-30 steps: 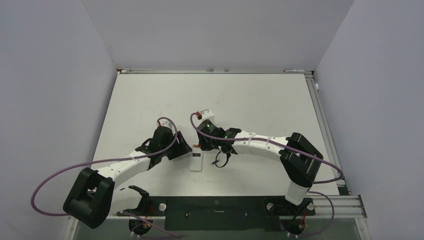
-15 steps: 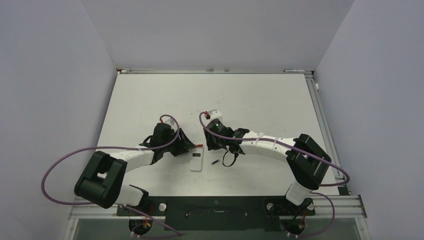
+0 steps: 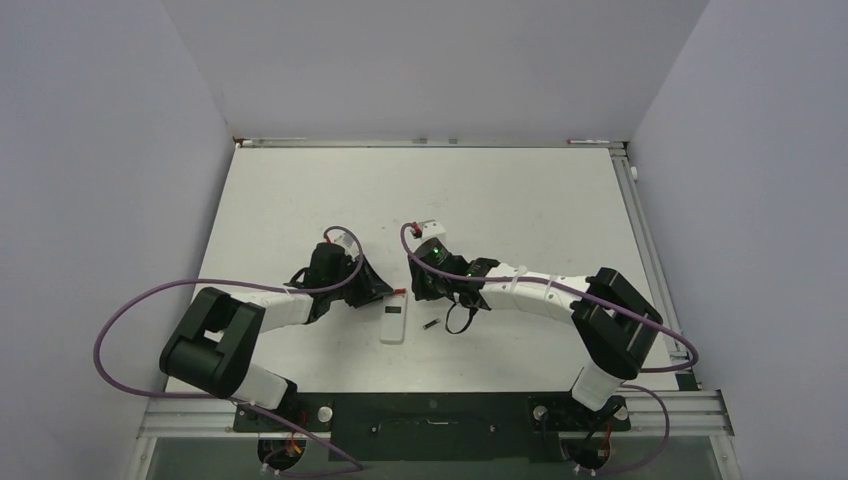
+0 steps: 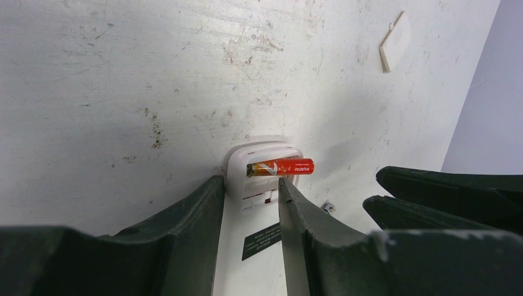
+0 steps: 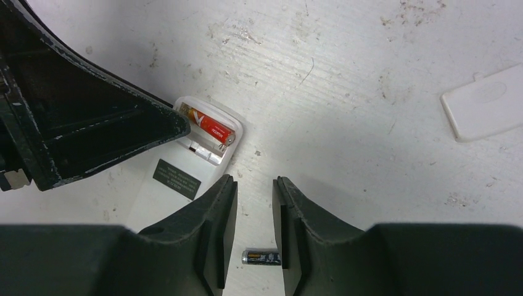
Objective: Load the batteries into the remote control
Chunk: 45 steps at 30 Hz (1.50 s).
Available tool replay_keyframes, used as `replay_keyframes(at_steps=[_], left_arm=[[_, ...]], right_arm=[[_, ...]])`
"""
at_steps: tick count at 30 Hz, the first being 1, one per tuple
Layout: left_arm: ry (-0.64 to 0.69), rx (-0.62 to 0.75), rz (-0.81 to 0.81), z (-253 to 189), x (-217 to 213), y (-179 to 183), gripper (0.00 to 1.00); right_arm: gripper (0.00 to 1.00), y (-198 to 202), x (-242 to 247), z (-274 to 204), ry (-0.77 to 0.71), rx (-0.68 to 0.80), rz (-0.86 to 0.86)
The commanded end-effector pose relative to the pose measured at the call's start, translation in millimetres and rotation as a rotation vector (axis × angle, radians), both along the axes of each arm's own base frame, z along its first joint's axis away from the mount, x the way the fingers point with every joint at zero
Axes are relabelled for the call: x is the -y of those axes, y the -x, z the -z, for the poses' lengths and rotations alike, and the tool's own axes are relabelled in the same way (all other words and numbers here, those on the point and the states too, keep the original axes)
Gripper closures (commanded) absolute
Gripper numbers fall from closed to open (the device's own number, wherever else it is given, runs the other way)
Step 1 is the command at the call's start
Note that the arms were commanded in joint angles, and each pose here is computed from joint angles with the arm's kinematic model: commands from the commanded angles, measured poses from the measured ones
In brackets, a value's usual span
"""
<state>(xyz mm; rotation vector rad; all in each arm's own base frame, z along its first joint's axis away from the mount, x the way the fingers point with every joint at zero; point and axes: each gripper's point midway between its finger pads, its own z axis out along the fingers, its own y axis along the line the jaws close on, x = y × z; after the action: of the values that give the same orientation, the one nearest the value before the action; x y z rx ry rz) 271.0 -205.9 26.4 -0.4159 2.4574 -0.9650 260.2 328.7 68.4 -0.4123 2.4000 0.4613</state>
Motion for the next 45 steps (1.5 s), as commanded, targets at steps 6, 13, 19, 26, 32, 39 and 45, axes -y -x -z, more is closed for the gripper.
replay_keyframes(at_steps=[6,13,19,26,32,39,45], left_arm=[[0.029,0.069,-0.002,-17.0,3.7,-19.0,0.7],[0.003,0.065,-0.015,-13.3,-3.2,-16.9,0.73],[-0.003,0.062,-0.024,-10.9,-8.1,-15.4,0.74],[-0.003,0.061,-0.026,-9.9,-10.0,-15.2,0.79],[0.008,0.061,-0.018,-10.8,-7.8,-15.2,0.84],[0.016,0.053,-0.008,-8.7,-6.4,-12.6,0.85],[0.023,0.053,-0.005,-8.6,-5.1,-12.2,0.85]], right_arm=[[0.73,-11.3,-12.7,-10.4,-0.074,0.015,0.031],[0.74,-12.5,-15.8,-6.8,-0.077,0.006,0.033],[0.75,-13.0,-19.3,-4.7,-0.083,-0.001,0.033],[0.75,-13.8,-22.0,-0.6,-0.082,-0.012,0.034],[0.75,-14.9,-26.2,1.6,-0.089,-0.019,0.034],[0.75,-16.1,-29.9,1.2,-0.105,-0.02,0.035],[0.75,-18.6,-34.2,-2.0,-0.118,-0.016,0.034]])
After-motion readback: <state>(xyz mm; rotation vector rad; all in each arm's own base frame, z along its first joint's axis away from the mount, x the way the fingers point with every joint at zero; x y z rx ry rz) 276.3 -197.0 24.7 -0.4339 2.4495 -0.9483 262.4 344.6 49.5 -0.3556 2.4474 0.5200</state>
